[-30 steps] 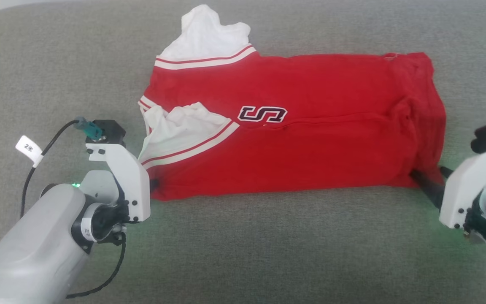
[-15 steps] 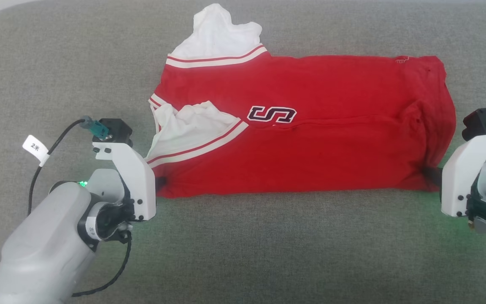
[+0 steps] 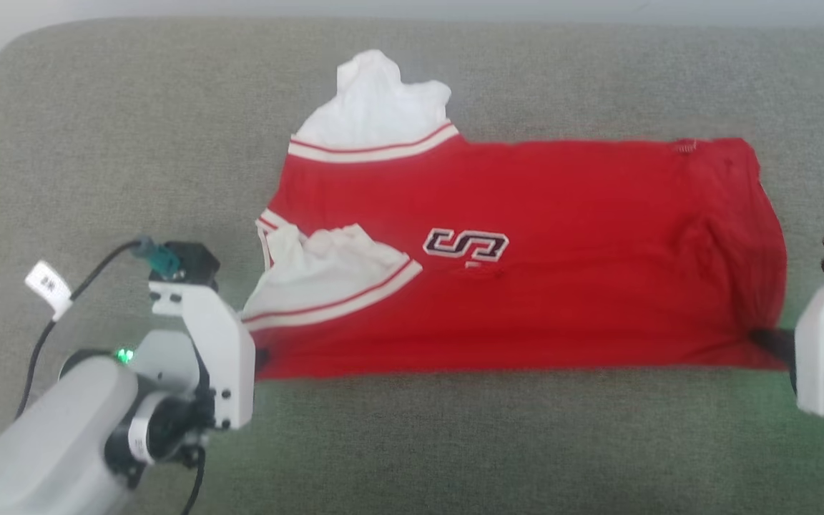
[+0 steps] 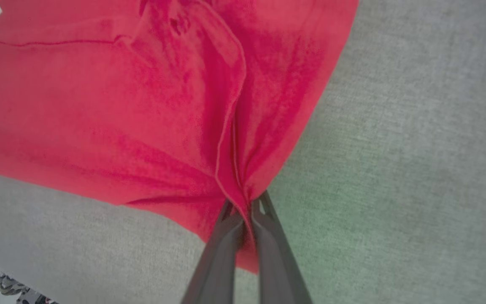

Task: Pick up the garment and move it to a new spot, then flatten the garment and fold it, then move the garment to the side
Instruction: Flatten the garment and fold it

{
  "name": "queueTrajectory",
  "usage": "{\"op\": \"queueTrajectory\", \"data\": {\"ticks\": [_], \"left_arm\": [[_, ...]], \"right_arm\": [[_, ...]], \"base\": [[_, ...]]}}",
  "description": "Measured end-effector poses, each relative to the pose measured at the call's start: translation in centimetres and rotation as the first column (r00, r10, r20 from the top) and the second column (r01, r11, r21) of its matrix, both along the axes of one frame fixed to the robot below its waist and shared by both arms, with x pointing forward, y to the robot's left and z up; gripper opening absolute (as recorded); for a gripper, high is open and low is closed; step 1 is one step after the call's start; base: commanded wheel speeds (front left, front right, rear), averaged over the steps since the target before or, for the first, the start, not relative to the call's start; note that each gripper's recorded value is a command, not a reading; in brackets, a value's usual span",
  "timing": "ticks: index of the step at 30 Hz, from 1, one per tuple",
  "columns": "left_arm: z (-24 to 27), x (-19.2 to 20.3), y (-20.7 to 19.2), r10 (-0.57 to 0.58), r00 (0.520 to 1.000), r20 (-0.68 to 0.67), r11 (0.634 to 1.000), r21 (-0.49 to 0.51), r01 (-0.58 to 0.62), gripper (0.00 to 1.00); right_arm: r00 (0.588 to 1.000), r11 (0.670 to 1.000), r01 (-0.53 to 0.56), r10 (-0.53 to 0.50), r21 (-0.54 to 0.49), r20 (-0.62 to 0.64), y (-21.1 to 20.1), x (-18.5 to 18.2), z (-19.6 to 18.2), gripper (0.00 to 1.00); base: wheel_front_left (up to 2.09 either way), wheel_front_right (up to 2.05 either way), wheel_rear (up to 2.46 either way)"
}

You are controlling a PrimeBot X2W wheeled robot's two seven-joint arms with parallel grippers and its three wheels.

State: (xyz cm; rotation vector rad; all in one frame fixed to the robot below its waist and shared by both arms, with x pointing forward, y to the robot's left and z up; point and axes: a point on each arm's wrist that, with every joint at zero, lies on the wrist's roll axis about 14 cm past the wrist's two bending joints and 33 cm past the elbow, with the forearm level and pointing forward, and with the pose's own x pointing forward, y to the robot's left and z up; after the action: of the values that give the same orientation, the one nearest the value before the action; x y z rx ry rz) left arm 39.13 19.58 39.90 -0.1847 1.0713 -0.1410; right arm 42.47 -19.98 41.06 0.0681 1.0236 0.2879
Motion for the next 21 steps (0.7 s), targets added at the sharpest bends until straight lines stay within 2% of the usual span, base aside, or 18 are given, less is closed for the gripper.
{"op": "queueTrajectory", "data": {"ticks": [4,11,16,17,18,19,20,21], "left_arm": [[0.3,-1.8,-0.2,0.0,1.0,-0.01,1.0,0.011,0.0,0.0],[-1.8,-5.8,-0.9,0.01,0.994,-0.109,1.0,0.005,-0.01,0.0],[-3.1,-6.2,-1.2,0.023,0.99,-0.138,1.0,-0.007,-0.024,0.0],[-3.3,-6.1,-1.1,0.023,0.99,-0.139,1.0,-0.007,-0.025,0.04],[-3.4,-6.0,-1.1,0.018,0.99,-0.138,1.0,-0.006,-0.019,0.5],[-3.5,-5.8,-1.0,0.017,0.991,-0.136,1.0,-0.005,-0.018,1.0],[-3.5,-5.7,-1.0,0.019,0.991,-0.136,1.0,-0.005,-0.02,1.0],[-3.5,-5.6,-1.1,0.018,0.991,-0.134,1.0,-0.008,-0.019,1.0]], "right_arm": [[1.0,1.0,-0.002,0.002,-0.008,-0.03,-0.4,-1.6,-0.1,0.0],[0.994,0.999,0.034,-0.032,0.02,-0.109,-0.3,-4.4,-2.0,0.0],[0.991,0.997,0.06,-0.056,0.037,-0.118,0.0,-4.6,-3.1,0.0],[0.991,0.997,0.062,-0.057,0.037,-0.119,0.0,-4.5,-3.3,0.02],[0.992,0.997,0.064,-0.059,0.036,-0.11,0.0,-4.3,-3.3,0.45],[0.992,0.997,0.07,-0.065,0.039,-0.106,0.1,-4.2,-3.4,0.79],[0.992,0.997,0.068,-0.064,0.041,-0.109,0.2,-4.2,-3.5,0.98],[0.992,0.997,0.068,-0.063,0.042,-0.108,0.3,-4.2,-3.6,1.0]], "base": [[0.0,0.0,0.0],[0.0,0.0,0.0],[0.0,0.0,0.0],[0.0,0.0,0.0],[0.0,0.0,0.0],[0.0,0.0,0.0],[0.0,0.0,0.0],[0.0,0.0,0.0]]}}
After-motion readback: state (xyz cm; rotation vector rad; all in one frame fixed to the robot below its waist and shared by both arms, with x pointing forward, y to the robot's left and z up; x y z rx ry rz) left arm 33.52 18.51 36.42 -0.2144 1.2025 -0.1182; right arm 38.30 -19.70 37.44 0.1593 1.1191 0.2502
